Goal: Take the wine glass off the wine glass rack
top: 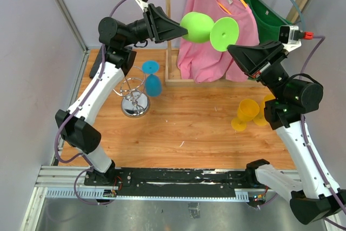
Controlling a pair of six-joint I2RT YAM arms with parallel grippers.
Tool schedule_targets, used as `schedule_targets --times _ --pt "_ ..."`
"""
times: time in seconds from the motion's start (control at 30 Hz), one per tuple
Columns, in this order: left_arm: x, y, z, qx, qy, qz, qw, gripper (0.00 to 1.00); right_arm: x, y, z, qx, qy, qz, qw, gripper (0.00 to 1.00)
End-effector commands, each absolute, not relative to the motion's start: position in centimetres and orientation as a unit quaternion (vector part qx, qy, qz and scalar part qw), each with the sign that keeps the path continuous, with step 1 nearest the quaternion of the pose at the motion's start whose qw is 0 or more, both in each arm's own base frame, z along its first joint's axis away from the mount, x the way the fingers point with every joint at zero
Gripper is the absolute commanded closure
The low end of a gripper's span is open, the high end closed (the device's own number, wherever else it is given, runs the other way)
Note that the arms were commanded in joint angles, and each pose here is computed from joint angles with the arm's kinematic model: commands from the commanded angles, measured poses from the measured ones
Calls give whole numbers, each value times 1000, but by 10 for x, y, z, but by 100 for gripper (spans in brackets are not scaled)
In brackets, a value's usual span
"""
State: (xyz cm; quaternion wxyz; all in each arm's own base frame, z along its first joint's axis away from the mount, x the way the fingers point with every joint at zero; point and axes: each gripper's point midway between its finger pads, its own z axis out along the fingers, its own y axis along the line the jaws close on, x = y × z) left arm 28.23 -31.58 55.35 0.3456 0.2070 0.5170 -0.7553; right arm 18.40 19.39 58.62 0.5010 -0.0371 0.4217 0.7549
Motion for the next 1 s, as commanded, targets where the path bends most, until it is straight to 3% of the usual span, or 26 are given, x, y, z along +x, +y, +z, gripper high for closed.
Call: schedule_targets --times 0.0,0.4,0.63,0.8,0.97 --pt "255 -310 578 240 483 -760 363 56 187 195 576 -27 416 760 499 99" --pt "248 -307 582 241 480 -762 361 99 202 193 545 8 403 776 485 99" --pt "242 -305 585 244 474 -766 359 100 211 194 529 24 400 786 471 99" --pt "236 -301 588 255 466 -761 371 100 216 195 502 44 413 789 453 87" --pt "235 -297 584 261 469 -754 380 100 212 195 482 50 433 778 452 55"
